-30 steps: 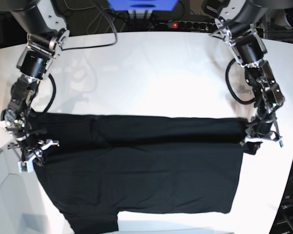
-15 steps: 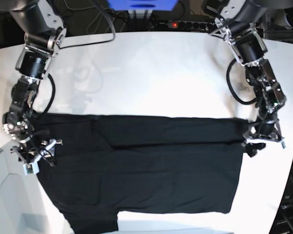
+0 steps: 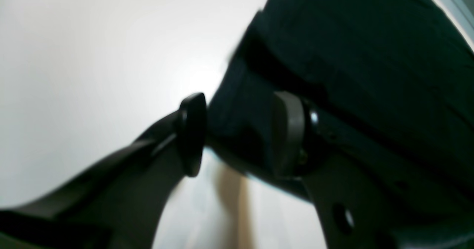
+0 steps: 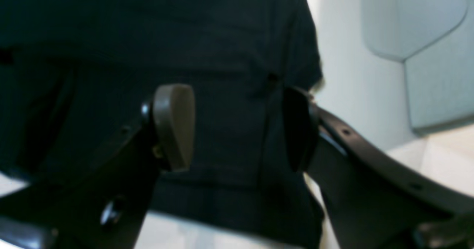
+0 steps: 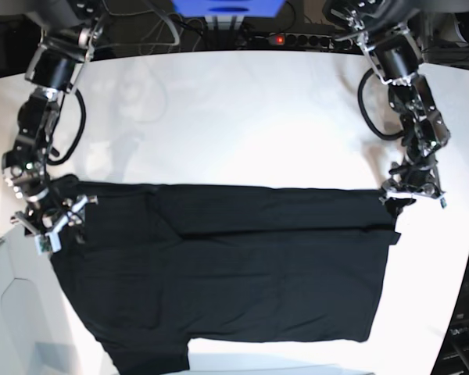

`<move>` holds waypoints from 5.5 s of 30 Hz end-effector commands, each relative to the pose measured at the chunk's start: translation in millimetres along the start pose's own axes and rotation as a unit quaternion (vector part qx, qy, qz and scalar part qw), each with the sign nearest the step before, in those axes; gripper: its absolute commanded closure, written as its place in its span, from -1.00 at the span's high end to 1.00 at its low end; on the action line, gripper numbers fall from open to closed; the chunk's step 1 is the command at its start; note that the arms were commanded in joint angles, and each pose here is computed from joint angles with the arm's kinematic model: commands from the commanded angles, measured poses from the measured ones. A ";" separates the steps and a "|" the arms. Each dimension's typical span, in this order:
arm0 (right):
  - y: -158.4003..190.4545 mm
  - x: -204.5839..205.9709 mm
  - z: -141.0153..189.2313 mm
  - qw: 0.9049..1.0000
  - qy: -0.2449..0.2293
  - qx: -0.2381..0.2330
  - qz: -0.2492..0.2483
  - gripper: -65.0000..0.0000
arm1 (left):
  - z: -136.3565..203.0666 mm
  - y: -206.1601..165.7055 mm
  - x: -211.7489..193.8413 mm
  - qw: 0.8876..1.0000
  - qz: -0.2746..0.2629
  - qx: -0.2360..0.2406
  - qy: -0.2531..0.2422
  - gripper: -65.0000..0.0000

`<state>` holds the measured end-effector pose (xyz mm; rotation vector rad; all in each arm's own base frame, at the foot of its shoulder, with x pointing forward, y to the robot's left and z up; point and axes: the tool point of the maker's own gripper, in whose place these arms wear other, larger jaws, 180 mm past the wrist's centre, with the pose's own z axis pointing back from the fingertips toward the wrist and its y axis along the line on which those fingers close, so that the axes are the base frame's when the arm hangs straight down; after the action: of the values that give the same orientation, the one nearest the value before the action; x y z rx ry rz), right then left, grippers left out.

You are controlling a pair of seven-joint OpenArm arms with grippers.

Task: Fold the T-shirt properly
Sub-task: 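Pull the shoulder edge with both grippers toward the hem, then lift the shirt and drag it back toward the robot with both grippers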

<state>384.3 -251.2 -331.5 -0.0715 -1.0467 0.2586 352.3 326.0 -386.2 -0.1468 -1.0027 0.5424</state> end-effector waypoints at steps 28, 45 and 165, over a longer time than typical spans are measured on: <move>-75.5 -54.5 17.7 0.994 0.041 -0.071 -0.068 0.18 | -13.3 19.9 -19.3 0.999 0.028 0.020 0.003 -0.96; -67.7 -108.8 21.6 0.989 0.107 -0.056 -0.085 -0.03 | -9.4 30.5 -31.9 0.999 0.026 0.030 0.017 -0.98; -80.7 -157.7 168.5 0.963 0.222 -0.151 -0.007 -1.00 | 154.1 72.1 -67.4 0.987 -0.097 0.092 0.090 -1.00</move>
<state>175.4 -367.8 -379.1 -0.3360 -0.6091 0.0535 164.0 324.5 -393.1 0.0316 -0.7296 0.4417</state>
